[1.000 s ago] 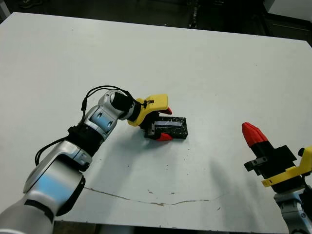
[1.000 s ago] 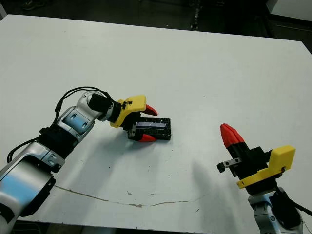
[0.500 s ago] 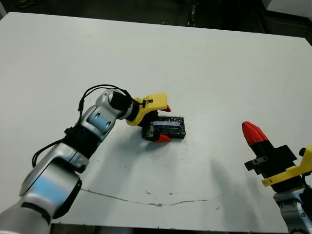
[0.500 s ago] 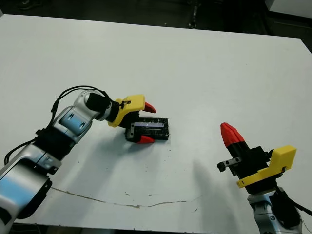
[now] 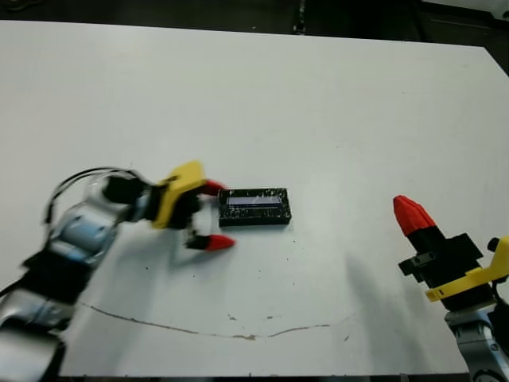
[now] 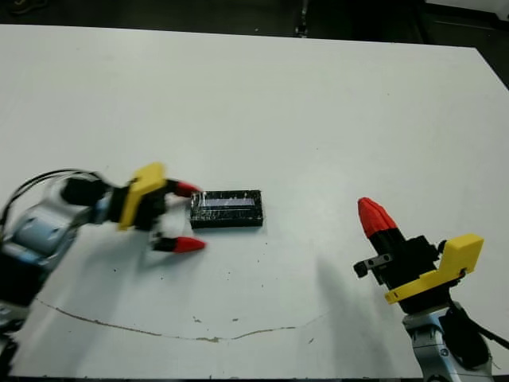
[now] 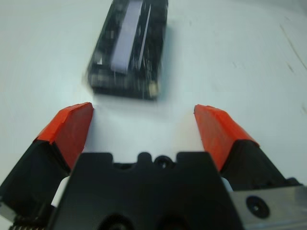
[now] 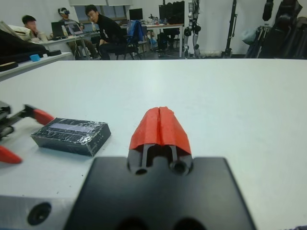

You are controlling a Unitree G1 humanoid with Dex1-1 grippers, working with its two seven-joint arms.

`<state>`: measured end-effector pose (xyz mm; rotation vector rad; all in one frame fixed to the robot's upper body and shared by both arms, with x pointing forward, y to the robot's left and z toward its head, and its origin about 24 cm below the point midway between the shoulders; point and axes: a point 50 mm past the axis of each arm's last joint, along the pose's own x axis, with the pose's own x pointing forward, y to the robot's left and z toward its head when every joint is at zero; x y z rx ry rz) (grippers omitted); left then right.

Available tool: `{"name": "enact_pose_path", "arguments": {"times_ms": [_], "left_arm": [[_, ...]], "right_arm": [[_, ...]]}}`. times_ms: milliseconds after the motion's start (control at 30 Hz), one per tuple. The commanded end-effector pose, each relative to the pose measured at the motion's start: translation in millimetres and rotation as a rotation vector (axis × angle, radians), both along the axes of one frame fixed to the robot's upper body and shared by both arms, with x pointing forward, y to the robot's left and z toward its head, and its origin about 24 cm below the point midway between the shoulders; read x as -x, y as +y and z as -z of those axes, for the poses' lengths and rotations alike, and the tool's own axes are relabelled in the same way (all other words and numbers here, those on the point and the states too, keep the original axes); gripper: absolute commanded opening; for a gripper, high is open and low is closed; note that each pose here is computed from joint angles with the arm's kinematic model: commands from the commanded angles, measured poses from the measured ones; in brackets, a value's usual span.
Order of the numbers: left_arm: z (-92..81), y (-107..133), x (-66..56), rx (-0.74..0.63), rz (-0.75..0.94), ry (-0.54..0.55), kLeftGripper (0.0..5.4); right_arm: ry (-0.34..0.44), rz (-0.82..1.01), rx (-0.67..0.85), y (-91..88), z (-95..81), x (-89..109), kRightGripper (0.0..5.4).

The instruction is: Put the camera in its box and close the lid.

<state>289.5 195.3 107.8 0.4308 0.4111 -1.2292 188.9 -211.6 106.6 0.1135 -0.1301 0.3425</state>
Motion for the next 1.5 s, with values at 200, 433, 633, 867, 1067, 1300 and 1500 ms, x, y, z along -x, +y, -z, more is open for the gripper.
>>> {"name": "enact_pose_path", "arguments": {"times_ms": [200,433,633,867,1067,1300,1500], "left_arm": [[-3.2,57,11.0,-0.085,-0.251,-0.054,5.39],[-3.0,71,19.0,0.016,-0.465,-0.129,5.39],[-14.3,31,49.2,0.464,-0.835,-0.416,5.00],[-16.2,-16,83.0,0.772,-0.851,-0.612,3.93],[1.9,-34,96.7,0.781,-0.944,-0.583,2.99],[5.5,-34,94.8,0.745,-0.972,-0.596,1.95],[6.2,-33,93.8,0.736,-0.987,-0.600,1.00]], "right_arm": [[0.016,-0.003,-0.001,-1.0,4.0,0.7,0.00],[0.031,0.001,-0.005,-1.3,3.6,1.6,0.00],[0.015,0.057,0.011,3.8,5.9,-1.8,0.00],[0.024,0.130,-0.010,13.2,15.2,-12.1,0.00],[0.032,0.160,-0.035,17.3,17.9,-13.7,0.00],[0.022,0.163,-0.036,16.7,18.7,-13.3,0.00],[0.028,0.162,-0.042,16.8,18.4,-13.0,0.00]]}}
